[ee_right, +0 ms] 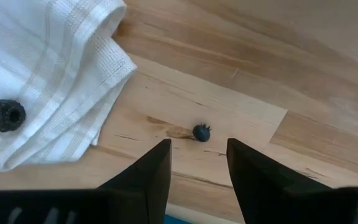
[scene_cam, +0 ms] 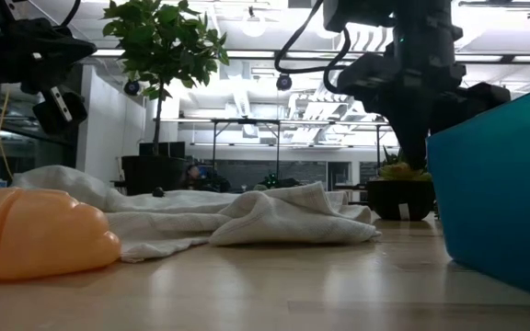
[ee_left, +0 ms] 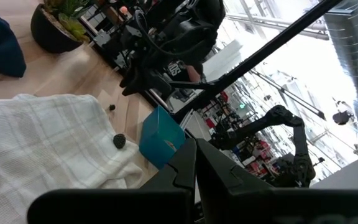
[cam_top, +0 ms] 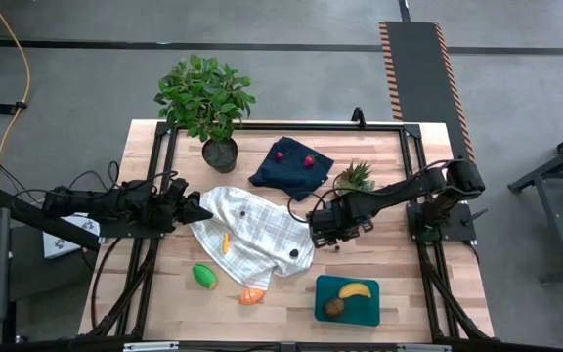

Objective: Pick and placing Produce into tupperware
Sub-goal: Put the right blueberry into the bin

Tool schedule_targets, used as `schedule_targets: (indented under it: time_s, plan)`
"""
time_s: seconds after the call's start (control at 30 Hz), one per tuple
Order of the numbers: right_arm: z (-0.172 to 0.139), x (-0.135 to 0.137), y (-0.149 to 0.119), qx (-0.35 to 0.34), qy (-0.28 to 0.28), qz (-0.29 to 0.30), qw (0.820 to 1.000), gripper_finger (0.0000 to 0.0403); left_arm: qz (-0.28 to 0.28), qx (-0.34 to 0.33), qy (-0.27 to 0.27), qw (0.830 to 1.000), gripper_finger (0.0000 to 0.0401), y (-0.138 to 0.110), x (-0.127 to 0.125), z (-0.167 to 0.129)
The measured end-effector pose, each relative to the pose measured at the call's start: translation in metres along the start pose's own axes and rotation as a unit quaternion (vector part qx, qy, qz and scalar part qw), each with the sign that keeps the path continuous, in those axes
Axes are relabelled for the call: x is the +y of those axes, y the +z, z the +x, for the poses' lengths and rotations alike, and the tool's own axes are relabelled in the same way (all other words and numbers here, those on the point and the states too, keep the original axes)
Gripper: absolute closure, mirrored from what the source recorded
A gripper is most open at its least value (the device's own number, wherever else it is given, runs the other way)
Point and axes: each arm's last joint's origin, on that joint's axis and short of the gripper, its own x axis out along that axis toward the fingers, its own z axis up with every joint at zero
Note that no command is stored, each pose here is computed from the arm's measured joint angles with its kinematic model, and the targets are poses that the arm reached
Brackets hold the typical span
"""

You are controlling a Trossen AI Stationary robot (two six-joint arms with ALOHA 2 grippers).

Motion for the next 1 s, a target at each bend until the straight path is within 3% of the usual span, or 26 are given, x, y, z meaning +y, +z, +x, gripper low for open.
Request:
schedule_targets:
  time_s: [1.0]
  plan:
    - [0.0052, -0.0010, -0.0062, -0.011, -0.024, 0.019, 0.999, 0.0257, 0.005, 0.002, -0.002, 1.000, 0.0400, -0.0001, -0.0002, 0.0000]
